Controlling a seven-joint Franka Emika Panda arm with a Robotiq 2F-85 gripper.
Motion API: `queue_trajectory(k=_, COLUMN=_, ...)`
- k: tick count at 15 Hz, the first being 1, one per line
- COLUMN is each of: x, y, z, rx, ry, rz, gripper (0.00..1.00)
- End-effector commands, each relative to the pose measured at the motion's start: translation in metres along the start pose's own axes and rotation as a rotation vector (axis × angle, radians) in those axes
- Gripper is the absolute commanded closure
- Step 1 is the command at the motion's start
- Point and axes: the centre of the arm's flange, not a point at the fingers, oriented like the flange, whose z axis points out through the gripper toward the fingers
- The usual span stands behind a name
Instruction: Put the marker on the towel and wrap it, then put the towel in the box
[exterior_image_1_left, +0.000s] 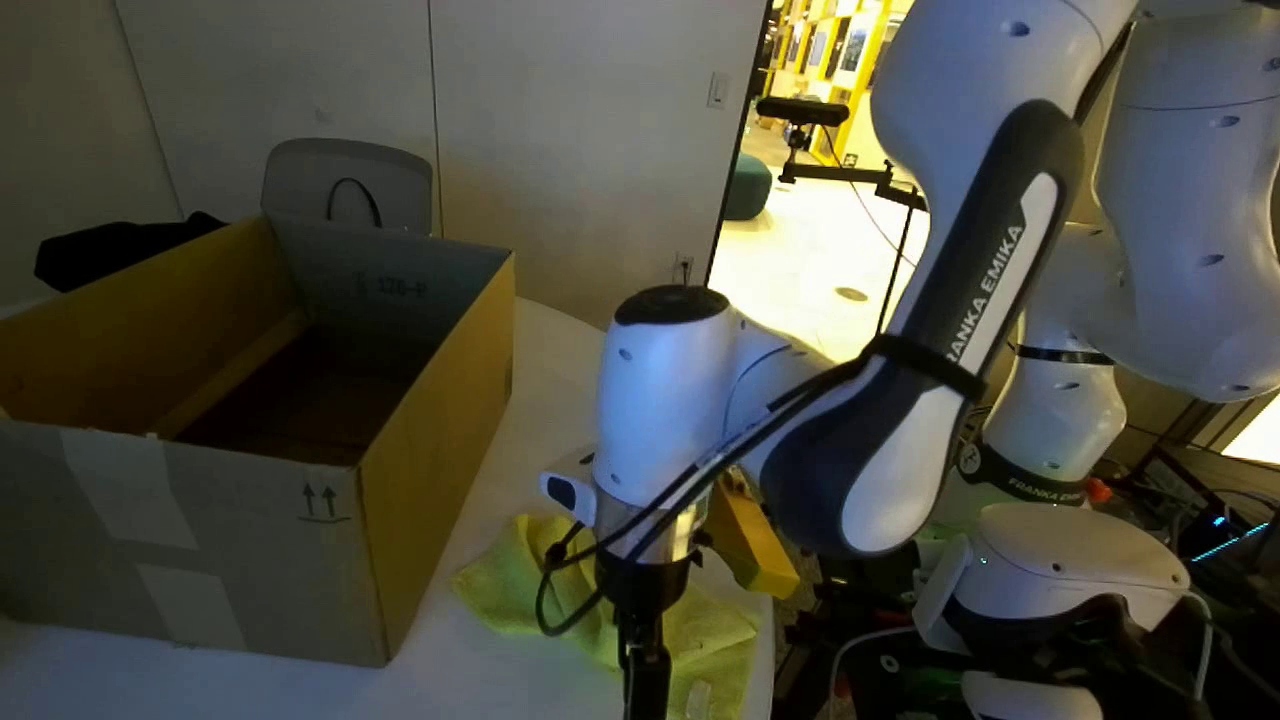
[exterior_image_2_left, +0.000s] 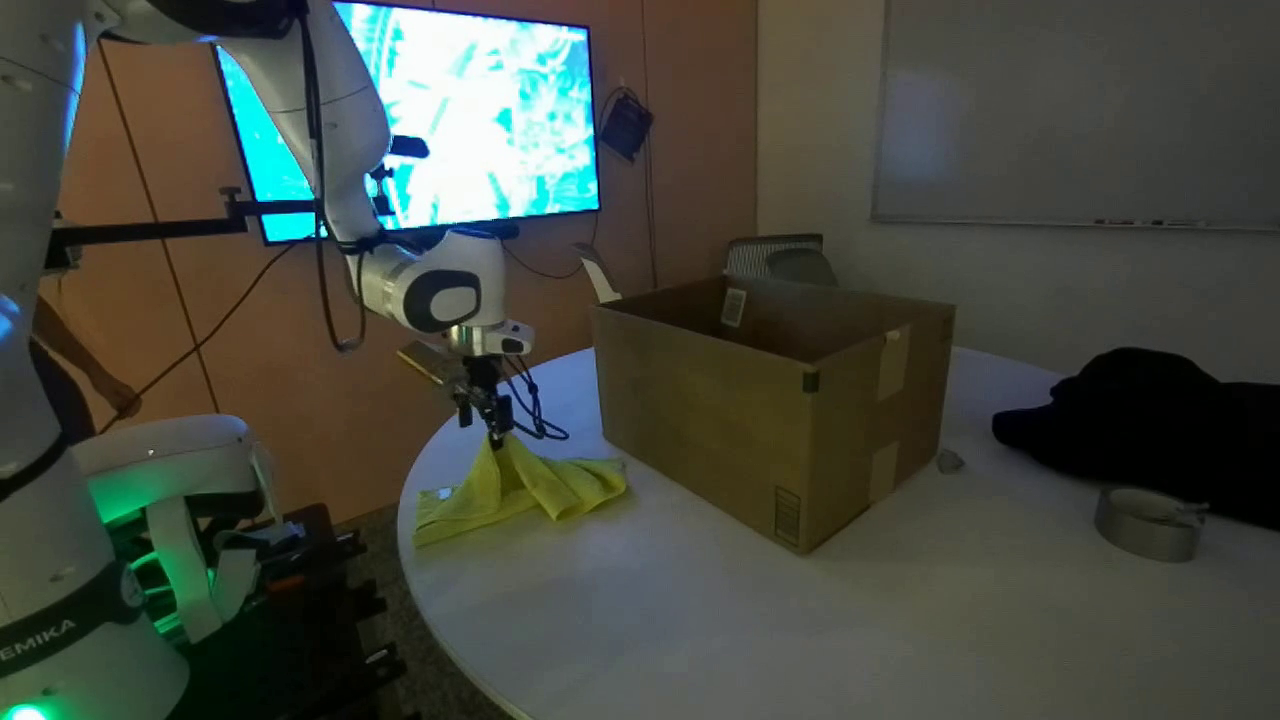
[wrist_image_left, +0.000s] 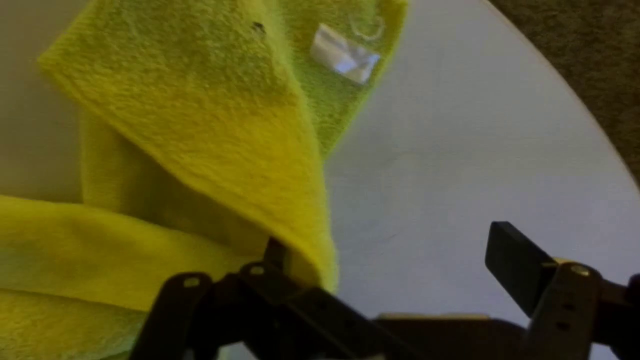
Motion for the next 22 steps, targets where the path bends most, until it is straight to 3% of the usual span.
queue_trajectory(k=1, x=0.02, y=-0.01, z=0.047, rx=-0.201, ry=-0.031, rz=0.043, gripper=0.0)
queue_trajectory(k=5, x=0.022, y=-0.009, z=0.066, rx=-0.392, ry=-0.028, rz=0.064, gripper=0.0)
queue_trajectory(k=9, x=0.016, y=-0.014, z=0.051, rx=-0.448, ry=-0.056, rz=0.066, gripper=0.0)
queue_trajectory(k=16, x=-0.001, y=0.006, z=0.006, rx=-0.418, ry=-0.096, rz=0.092, gripper=0.0)
queue_trajectory(k=22, x=-0.031, y=0.018, z=-0.014, rx=-0.293, ry=-0.135, rz=0.111, gripper=0.0)
